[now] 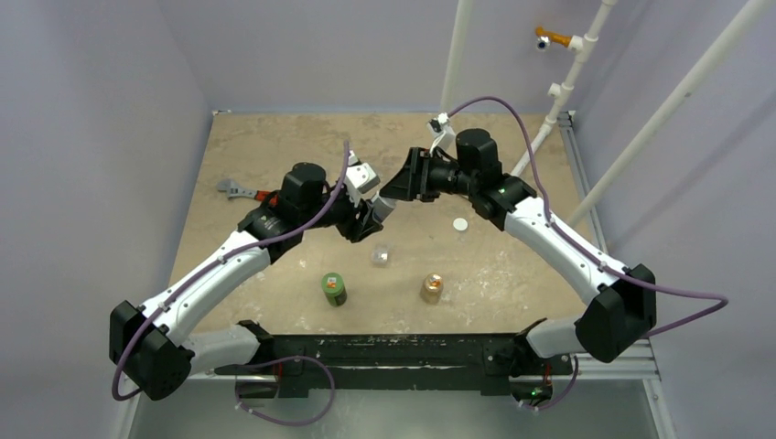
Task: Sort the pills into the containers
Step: Pour the pill into the pill container.
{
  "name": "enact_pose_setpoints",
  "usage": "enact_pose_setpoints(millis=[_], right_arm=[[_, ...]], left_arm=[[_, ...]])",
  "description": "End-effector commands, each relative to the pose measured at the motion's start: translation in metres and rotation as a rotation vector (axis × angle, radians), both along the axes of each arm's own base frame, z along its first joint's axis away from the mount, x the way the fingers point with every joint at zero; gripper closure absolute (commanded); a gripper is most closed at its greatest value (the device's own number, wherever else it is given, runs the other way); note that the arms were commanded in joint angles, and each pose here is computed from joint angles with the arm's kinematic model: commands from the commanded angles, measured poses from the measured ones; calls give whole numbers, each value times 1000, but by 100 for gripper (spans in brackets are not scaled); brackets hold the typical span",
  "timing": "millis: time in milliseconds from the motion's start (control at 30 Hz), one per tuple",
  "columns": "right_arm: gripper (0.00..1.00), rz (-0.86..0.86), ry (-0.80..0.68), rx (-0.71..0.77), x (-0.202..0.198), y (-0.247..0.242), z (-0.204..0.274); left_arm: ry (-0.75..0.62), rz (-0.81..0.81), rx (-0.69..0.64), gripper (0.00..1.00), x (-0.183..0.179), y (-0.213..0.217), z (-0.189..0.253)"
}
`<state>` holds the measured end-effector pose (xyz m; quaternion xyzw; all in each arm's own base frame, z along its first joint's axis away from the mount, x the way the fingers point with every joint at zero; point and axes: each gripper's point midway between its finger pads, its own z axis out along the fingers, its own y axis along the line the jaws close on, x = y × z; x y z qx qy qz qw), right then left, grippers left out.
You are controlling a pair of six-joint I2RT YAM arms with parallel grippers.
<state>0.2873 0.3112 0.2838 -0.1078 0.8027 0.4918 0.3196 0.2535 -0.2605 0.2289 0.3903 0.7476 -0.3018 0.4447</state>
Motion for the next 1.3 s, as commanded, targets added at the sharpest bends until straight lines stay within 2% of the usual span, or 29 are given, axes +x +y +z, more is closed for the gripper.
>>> enact_pose_setpoints(millis=[0,167,267,500,533,833,1033,1267], right_arm=[[47,33,-8,44,-8,5,23],[46,25,-1,36,-10,3,23],[54,23,-1,39,-10,2,24],[95,57,31,68,-17,7,26],[100,65,50,83,-19,8,27],[100,58,110,155,-14,-3,33],[100,64,147,231,-13,-11,44],[100,63,164,283,-12,-18,52]], left_arm=[[-103,-22,-50,100,2,-4,24],[-116,-15,-56,100,3,-3,26],[-116,-13,-55,100,4,-3,25],[-119,10,-71,100,6,-3,30],[-118,16,-73,97,7,-3,31],[-124,39,-87,64,2,4,34],[-155,48,-134,54,-1,5,46],[-159,46,-207,51,-4,2,60]])
